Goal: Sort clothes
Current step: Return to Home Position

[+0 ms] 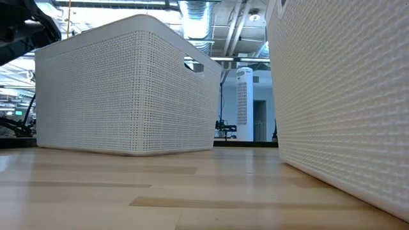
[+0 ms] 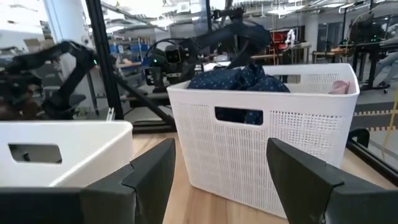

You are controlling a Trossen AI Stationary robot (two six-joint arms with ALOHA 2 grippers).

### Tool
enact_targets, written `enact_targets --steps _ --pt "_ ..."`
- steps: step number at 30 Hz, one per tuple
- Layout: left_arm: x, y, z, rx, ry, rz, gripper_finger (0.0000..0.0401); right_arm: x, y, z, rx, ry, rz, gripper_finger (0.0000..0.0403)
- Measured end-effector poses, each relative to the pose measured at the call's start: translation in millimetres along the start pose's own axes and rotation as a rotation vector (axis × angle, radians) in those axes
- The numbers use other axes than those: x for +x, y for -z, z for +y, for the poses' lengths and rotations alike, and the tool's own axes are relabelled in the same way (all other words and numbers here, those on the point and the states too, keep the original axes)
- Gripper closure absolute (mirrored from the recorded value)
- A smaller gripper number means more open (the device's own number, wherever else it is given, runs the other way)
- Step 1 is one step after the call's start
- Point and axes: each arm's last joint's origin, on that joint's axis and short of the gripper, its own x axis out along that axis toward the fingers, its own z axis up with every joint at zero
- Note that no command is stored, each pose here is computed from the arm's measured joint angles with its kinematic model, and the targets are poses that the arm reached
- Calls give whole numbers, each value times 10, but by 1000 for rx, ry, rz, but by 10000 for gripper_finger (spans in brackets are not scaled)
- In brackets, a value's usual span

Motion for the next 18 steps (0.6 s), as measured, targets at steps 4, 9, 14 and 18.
enact_targets --steps 4,9,14,18 --pt "23 -59 73 -65 -23 -2 127 0 -24 0 16 8 -23 133" --pt "33 -93 69 -110 -39 -19 127 0 -32 -5 24 27 -32 133" --pt "32 -186 9 -163 -40 -31 127 0 -33 -11 32 49 -35 133" --pt "70 -416 -13 -184 -80 -39 127 0 -35 -16 39 67 -38 133"
